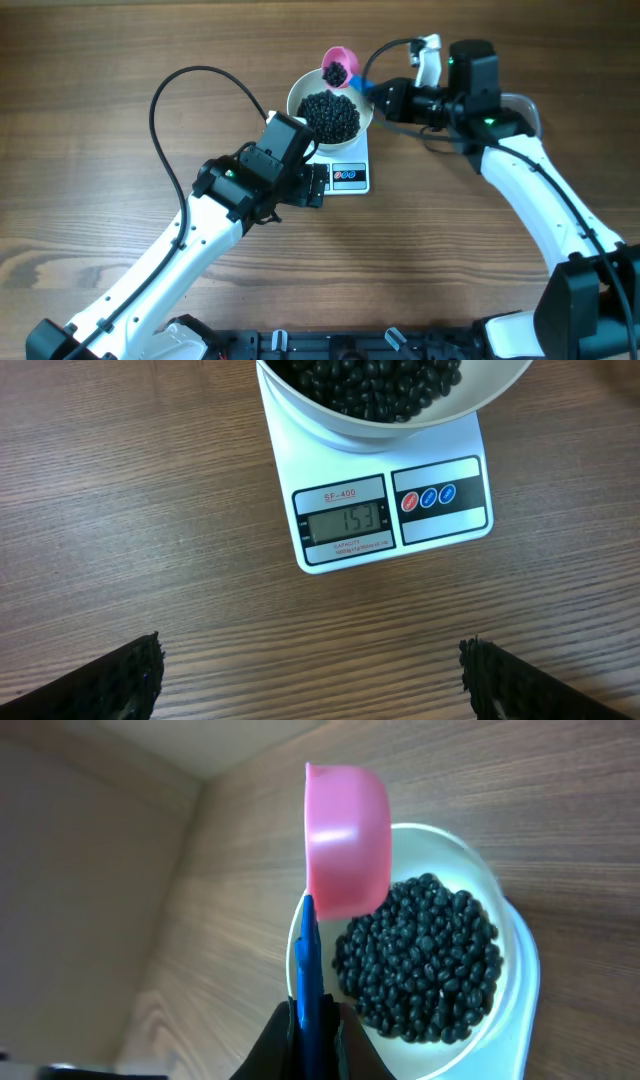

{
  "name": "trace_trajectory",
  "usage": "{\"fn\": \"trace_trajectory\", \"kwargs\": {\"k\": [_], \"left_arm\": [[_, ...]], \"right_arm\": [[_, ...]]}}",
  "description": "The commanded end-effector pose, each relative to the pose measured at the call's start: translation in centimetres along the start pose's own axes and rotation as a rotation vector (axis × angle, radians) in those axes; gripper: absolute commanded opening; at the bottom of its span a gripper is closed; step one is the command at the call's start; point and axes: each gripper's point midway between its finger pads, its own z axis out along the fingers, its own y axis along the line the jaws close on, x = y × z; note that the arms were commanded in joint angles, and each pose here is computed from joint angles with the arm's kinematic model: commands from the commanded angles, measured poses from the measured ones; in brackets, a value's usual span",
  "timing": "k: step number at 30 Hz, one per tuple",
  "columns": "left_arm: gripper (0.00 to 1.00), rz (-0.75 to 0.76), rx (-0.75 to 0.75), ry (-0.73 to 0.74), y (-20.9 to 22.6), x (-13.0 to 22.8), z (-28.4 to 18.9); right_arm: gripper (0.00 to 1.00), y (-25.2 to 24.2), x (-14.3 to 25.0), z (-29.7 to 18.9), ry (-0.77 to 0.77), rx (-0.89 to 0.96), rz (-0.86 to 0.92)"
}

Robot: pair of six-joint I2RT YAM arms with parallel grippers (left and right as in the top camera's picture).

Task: Scoop item into bowl and weigh 150g on scale
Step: 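Move the empty scoop with the right gripper back to the bean tub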

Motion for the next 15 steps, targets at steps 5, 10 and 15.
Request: {"fn": "trace_trajectory", "kwargs": {"k": [5,10,15], "left_arm": [[1.00,0.002,-0.002,0.010,0.2,0.2,0.3],[1.00,0.002,-0.002,0.010,0.2,0.2,0.3],[1.00,0.002,-0.002,0.010,0.2,0.2,0.3]], "right_arm": [[0.04,-1.8,-3.5,-5.0,-0.076,-0.079,0.141],[0.04,-5.5,-4.9,-8.7,-0.139,-0.025,0.232],[0.04,-10.3,-5.2,-13.3,-0.203,0.075,0.335]]}}
